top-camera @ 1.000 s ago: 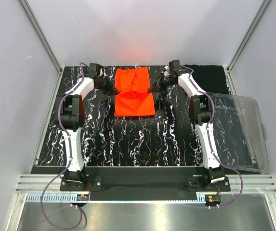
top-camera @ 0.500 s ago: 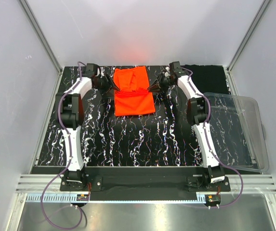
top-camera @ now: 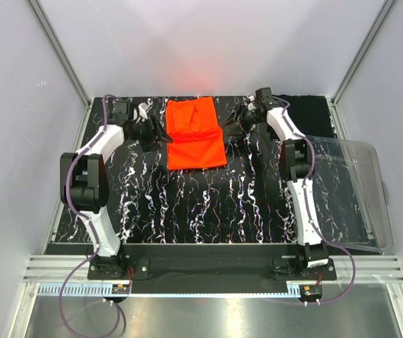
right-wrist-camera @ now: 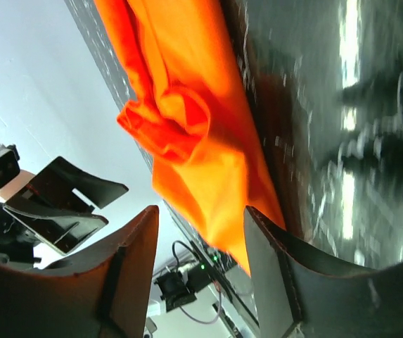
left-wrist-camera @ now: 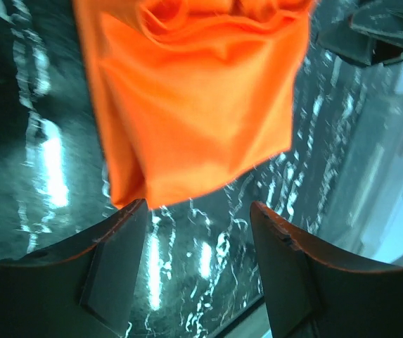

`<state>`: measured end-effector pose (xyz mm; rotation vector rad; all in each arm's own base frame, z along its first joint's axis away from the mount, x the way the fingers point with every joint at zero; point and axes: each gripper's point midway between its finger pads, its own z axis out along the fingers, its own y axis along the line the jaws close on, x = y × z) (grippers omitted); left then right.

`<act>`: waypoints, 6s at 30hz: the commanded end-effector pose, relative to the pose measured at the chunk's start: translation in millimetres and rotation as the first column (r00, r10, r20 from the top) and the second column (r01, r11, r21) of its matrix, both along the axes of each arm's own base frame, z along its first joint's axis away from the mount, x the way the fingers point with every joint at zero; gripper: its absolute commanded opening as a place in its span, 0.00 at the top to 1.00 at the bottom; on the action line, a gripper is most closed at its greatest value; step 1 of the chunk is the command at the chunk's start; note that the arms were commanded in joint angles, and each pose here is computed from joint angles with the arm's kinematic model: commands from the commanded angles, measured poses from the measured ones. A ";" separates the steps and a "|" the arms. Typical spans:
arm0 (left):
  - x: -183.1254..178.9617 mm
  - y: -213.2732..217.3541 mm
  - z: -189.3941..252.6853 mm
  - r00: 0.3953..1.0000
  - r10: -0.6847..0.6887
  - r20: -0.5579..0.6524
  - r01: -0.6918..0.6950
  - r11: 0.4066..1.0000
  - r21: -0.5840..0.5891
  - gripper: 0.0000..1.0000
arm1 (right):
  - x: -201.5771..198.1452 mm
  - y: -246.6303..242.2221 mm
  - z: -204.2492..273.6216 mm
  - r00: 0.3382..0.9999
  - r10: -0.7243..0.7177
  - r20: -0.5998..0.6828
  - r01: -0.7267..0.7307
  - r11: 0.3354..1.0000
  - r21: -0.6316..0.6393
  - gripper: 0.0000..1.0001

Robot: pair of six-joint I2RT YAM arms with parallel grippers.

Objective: Fold and stack the t-shirts
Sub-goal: Fold the tshirt

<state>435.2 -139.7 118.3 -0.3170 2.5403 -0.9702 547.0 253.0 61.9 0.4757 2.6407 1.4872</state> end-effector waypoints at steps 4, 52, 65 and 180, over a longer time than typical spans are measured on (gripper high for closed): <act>-16.8 -19.6 1.4 0.992 -0.094 0.082 0.101 0.991 -0.083 0.35 | -30.9 -10.5 67.6 0.989 0.075 0.126 -0.070 0.996 -0.047 0.44; -31.8 -24.5 -78.3 0.984 -0.165 -0.068 0.168 0.985 0.028 0.53 | -132.1 4.0 -10.4 0.959 0.283 0.006 -0.280 0.949 -0.146 0.56; -55.5 -2.8 -80.0 0.983 -0.059 -0.171 0.082 0.988 0.134 0.99 | -139.0 0.8 -15.6 0.961 0.278 -0.013 -0.276 0.948 -0.158 0.93; 56.6 14.3 -31.5 0.994 0.060 0.087 -0.047 0.989 -0.142 0.66 | -175.6 100.5 -10.0 0.961 0.275 -0.033 -0.276 0.960 -0.038 0.81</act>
